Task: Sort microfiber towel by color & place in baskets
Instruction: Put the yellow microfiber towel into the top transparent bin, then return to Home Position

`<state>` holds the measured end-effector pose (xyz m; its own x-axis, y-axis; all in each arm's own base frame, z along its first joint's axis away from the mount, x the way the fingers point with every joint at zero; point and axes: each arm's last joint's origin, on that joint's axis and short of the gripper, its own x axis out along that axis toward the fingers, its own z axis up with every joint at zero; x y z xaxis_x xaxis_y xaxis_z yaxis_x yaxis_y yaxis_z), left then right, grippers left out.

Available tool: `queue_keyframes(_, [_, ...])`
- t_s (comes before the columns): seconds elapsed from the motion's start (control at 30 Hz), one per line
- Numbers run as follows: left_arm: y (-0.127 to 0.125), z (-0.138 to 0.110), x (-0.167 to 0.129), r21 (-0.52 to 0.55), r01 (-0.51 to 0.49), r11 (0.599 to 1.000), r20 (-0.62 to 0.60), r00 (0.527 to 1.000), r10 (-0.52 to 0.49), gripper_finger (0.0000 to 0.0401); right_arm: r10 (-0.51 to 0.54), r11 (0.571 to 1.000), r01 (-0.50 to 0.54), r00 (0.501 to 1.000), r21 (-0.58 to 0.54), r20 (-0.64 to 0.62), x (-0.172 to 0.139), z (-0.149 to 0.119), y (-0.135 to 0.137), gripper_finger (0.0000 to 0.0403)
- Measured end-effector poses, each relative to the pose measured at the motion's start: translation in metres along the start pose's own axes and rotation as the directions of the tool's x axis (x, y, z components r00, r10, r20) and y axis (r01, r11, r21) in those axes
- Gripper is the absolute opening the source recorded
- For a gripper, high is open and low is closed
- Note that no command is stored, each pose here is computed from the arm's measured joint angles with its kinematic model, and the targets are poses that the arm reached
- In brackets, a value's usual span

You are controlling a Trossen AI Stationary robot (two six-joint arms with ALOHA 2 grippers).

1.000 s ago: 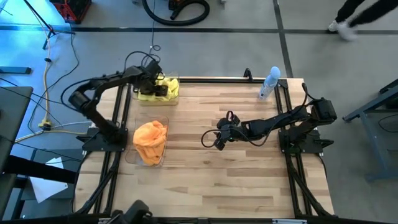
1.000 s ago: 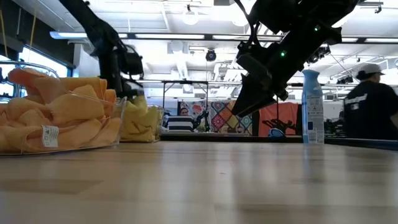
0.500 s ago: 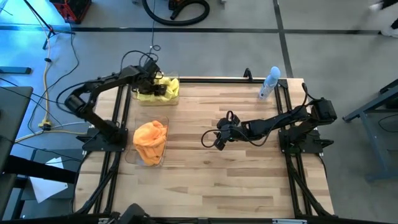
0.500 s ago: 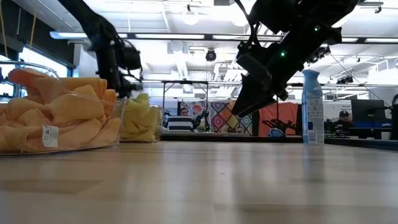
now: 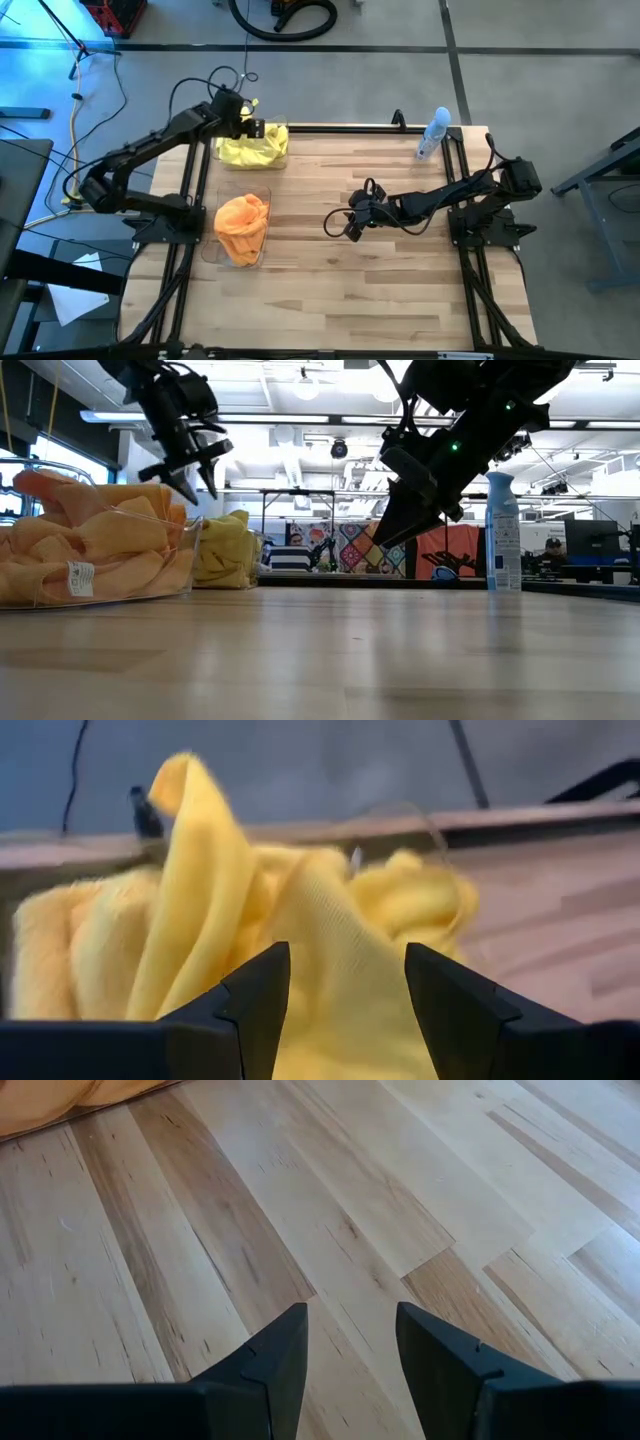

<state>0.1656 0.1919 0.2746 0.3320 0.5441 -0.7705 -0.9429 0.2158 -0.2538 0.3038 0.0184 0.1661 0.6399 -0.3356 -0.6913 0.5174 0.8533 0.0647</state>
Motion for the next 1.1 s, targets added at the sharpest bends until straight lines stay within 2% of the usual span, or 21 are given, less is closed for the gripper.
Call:
queue_keyframes(0.13, [0.004,0.008,0.019,-0.025,-0.004,1.000,0.006,1.000,0.004,0.0188,0.000,1.000,0.000,1.000,0.000,0.000,0.000,0.000,0.000,0.0148])
queue_keyframes(0.37, [0.026,0.002,0.086,-0.040,-0.101,0.994,-0.208,0.974,0.091,0.0188,0.000,1.000,0.000,1.000,0.000,0.000,0.000,0.000,0.000,0.0148])
queue_keyframes(0.5, [0.033,-0.005,0.116,-0.028,-0.092,0.995,-0.301,0.950,0.080,0.0188,0.000,1.000,0.000,1.000,0.000,0.000,0.000,0.000,0.000,0.0148])
queue_keyframes(0.6, [0.033,-0.007,0.124,-0.008,-0.087,0.996,-0.314,0.946,0.081,0.0188,0.000,1.000,0.000,1.000,0.000,0.000,0.000,0.000,0.000,0.0148])
queue_keyframes(0.7, [0.032,-0.005,0.119,0.008,-0.074,0.997,-0.300,0.951,0.073,0.0188,0.000,1.000,0.000,1.000,0.000,0.000,0.000,0.000,0.000,0.0148])
queue_keyframes(0.8, [0.028,0.000,0.101,0.016,-0.048,0.999,-0.272,0.961,0.050,0.0188,0.000,1.000,0.000,1.000,0.000,0.000,0.000,0.000,0.000,0.0148])
queue_keyframes(1.0, [0.019,0.010,0.049,0.028,0.020,0.999,-0.161,0.987,-0.015,0.0188,-0.001,1.000,0.001,1.000,0.000,0.000,0.000,0.000,0.000,0.0148])
queue_keyframes(1.1, [0.015,0.011,0.021,0.069,0.058,0.996,-0.097,0.994,-0.051,0.0188,-0.001,1.000,0.001,1.000,0.000,0.000,0.000,0.000,0.000,0.0148])
